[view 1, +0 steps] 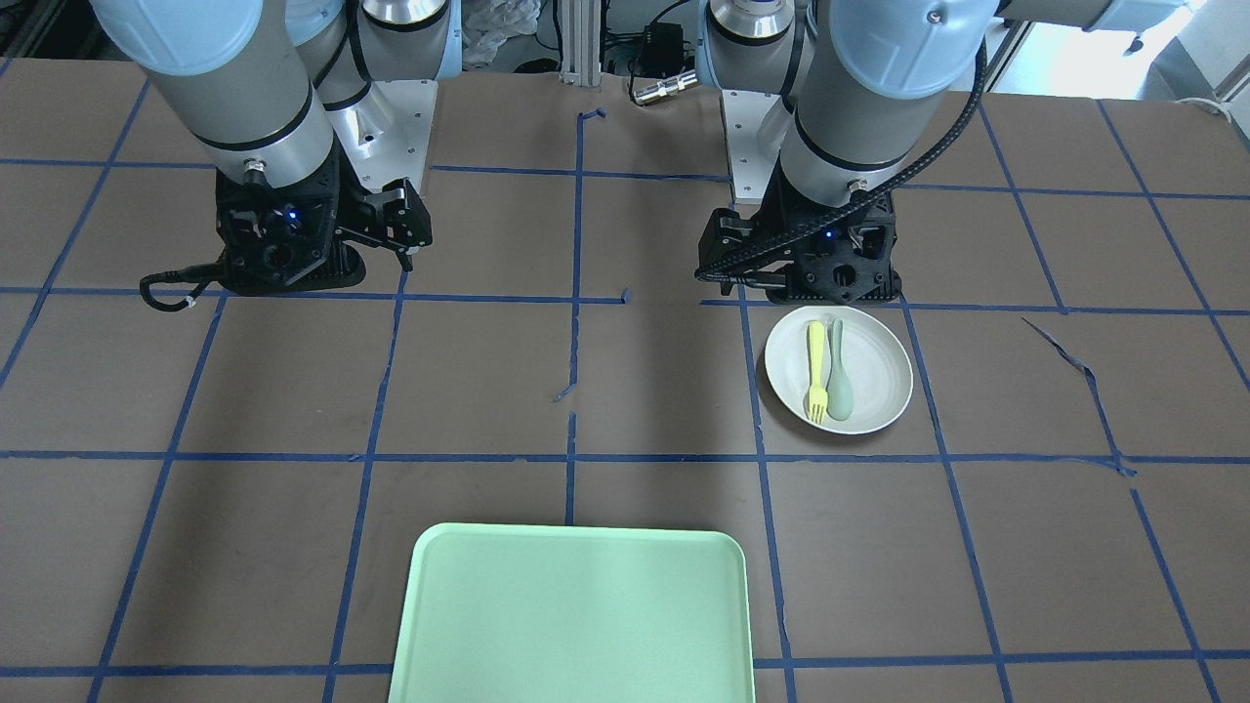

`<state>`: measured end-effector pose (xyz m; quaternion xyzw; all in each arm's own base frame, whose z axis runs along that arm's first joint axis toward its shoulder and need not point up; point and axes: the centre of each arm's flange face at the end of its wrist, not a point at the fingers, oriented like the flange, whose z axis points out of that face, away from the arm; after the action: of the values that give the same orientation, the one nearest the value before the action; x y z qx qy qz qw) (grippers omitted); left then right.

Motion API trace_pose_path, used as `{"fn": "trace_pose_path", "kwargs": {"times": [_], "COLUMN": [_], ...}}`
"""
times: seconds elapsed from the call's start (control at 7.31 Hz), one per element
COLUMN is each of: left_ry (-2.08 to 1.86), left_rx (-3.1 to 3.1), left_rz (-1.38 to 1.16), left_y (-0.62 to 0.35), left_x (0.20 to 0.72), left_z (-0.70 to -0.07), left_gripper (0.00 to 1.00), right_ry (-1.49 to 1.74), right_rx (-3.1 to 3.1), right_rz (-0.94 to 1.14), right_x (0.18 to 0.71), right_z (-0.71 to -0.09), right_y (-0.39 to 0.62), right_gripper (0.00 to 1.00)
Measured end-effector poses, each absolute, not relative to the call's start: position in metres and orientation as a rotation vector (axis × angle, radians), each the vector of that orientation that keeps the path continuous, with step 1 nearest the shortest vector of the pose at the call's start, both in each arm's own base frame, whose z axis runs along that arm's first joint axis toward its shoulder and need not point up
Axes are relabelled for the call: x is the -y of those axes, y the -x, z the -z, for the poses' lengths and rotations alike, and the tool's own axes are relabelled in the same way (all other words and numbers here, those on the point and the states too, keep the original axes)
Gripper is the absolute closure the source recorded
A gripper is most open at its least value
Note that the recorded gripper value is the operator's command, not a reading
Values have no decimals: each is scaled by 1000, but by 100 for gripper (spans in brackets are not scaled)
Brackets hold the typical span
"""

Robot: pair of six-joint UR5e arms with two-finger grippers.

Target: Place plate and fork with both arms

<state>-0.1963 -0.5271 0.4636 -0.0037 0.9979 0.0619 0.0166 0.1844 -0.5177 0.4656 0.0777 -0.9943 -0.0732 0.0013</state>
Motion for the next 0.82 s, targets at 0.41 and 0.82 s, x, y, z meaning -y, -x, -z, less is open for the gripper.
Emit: {"fn": "trace_pose_path", "kwargs": {"times": [0.41, 0.82], "left_ry": [13, 10], "left_rx": [-3102, -3100], "left_rz": [-190, -190], "left_y": [196, 196], "left_x": [530, 527], "left_z": [-457, -457], "left_gripper": [0, 0], "right_ry": [-246, -256], "right_rx": [3120, 3117], "right_rz": [236, 238], "right_x": [518, 518], "right_z": [-464, -462], "right_y": [-185, -189], "right_gripper": [0, 0]}}
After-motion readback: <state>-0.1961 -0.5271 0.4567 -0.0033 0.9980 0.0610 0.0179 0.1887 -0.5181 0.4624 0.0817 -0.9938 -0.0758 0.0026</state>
